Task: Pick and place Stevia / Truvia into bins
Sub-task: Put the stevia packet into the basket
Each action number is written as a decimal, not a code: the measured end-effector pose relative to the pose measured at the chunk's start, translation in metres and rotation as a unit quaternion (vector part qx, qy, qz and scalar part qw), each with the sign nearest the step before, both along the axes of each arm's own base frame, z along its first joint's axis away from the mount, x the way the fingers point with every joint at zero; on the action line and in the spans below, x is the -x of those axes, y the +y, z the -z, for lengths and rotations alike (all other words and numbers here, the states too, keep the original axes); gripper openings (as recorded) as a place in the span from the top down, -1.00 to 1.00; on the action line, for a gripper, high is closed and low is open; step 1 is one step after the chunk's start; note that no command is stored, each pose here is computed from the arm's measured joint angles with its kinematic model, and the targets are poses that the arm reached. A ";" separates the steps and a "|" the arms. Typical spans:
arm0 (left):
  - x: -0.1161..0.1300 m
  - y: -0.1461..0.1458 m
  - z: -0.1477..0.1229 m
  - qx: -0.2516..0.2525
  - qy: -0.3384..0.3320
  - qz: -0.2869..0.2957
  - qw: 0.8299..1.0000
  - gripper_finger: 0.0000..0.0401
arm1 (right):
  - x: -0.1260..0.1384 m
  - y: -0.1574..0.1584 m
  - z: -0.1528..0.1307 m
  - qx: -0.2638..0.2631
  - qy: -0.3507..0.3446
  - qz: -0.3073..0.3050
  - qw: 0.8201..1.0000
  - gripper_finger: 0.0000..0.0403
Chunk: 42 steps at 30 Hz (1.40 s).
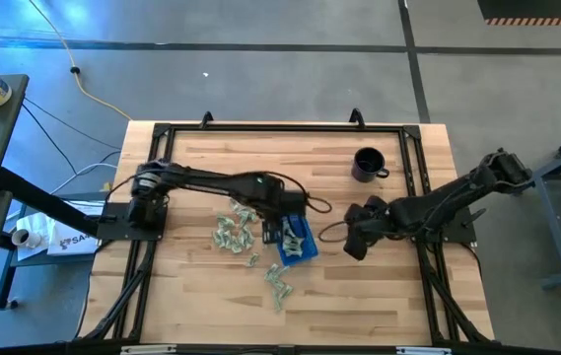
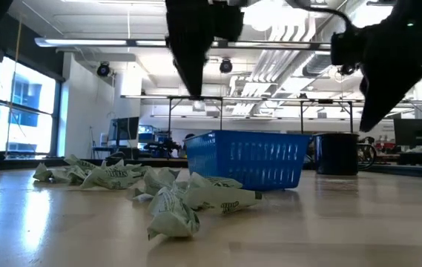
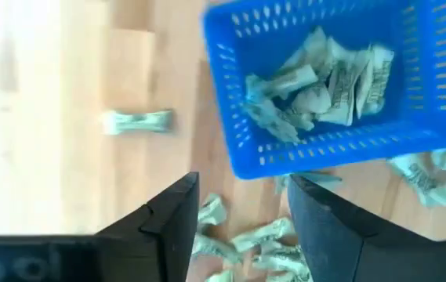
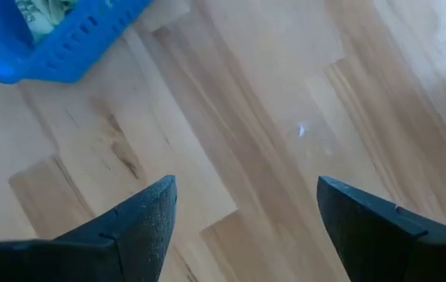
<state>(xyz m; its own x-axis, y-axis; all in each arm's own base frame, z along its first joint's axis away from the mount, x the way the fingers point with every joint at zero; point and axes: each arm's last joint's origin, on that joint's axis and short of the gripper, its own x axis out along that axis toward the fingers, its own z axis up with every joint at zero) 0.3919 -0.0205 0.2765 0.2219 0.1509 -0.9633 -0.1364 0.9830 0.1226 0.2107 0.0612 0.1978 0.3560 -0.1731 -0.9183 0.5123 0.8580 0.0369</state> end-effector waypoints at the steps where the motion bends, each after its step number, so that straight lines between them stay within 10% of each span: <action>1: 0.005 0.003 -0.010 -0.002 -0.013 -0.009 1.000 -0.15 | -0.001 -0.004 0.000 -0.008 0.004 -0.003 1.000 -0.47; 7: 0.023 0.052 -0.035 0.017 -0.099 -0.119 0.988 -0.01 | -0.005 -0.025 -0.001 0.001 0.022 -0.001 1.000 -0.47; 15: 0.033 0.116 0.050 0.193 -0.084 -0.371 0.905 -0.05 | -0.004 -0.060 0.001 0.003 0.050 0.057 0.997 -0.47; 22: 0.037 0.106 0.088 0.201 -0.111 -0.464 0.856 -0.33 | -0.007 -0.074 0.000 0.041 0.039 0.057 0.997 -0.47; 36: 0.011 0.080 0.128 0.135 -0.145 -0.456 0.868 -0.46 | -0.012 -0.081 -0.002 0.053 0.004 0.098 0.994 -0.47; 42: 0.010 0.082 0.133 0.117 -0.138 -0.450 0.874 -0.13 | -0.011 -0.080 -0.002 0.047 0.007 0.099 0.994 -0.47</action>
